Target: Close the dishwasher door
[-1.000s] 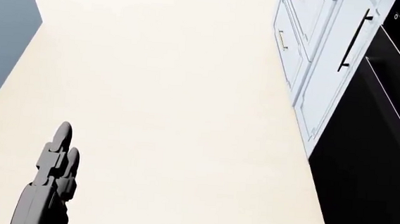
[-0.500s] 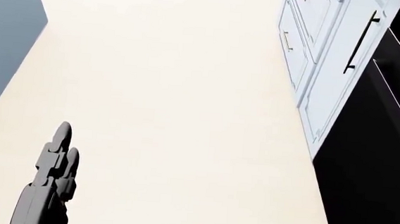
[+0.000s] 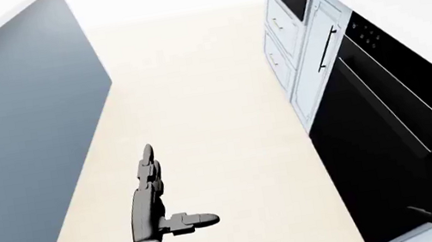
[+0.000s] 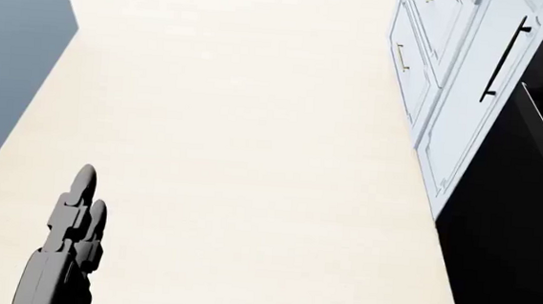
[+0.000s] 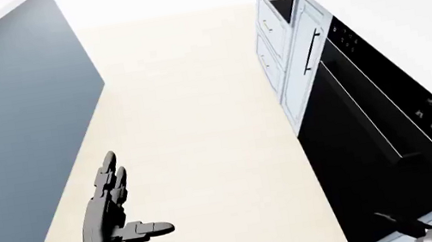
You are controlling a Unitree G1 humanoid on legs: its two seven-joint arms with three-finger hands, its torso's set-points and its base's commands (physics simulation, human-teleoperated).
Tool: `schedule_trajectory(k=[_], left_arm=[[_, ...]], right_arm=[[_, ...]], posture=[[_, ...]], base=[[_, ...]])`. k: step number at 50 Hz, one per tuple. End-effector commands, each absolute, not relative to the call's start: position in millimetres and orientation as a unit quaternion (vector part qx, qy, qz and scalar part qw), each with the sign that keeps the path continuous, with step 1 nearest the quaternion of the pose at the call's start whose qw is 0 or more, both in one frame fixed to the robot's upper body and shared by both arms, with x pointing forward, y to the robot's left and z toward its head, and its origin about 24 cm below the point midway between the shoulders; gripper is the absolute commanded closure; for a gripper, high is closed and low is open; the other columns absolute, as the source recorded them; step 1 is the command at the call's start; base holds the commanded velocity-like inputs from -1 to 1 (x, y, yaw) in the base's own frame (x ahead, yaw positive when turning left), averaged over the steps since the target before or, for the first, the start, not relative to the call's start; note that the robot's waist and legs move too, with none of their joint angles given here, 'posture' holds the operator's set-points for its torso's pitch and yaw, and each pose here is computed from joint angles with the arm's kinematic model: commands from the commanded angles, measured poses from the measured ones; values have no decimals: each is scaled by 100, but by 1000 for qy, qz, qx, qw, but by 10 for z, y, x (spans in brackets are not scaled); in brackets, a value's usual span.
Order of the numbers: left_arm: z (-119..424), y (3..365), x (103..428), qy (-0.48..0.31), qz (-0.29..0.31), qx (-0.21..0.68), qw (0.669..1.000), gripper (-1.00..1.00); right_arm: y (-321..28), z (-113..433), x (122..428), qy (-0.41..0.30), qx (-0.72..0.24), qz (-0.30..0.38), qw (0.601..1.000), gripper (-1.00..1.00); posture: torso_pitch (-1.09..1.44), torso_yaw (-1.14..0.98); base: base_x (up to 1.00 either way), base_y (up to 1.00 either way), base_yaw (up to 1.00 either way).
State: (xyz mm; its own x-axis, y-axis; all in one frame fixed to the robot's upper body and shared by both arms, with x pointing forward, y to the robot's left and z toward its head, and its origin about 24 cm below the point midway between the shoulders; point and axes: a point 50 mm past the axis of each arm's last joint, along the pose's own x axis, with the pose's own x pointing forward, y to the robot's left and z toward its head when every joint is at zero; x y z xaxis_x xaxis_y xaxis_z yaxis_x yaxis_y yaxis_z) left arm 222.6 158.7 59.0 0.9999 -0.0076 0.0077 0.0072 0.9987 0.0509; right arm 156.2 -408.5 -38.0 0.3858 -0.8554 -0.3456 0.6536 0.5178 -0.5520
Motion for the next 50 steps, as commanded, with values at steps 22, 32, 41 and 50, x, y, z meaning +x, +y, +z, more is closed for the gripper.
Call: schedule_trajectory(k=[22,32,41,50], left_arm=[[761,1585,2235,-48,-3,25,999,-100],[780,1616,2237,-49,0,23,999,-100],[767,1610,2243,-48,0,25,999,-100],[765,1602,2245,-48,-1,25,999,-100]], right_arm=[[-4274,25,1690,226,-202,-518,800,-100],[-4020,71,1908,217,-220,-483,820,-100],[-3822,172,2105,224,-260,-453,823,-100],[-3732,260,2178,231,-281,-443,820,-100]], posture=[[0,0],[0,0],[0,0],[0,0]], base=[[0,0,0],[0,0,0],[0,0,0],[0,0,0]])
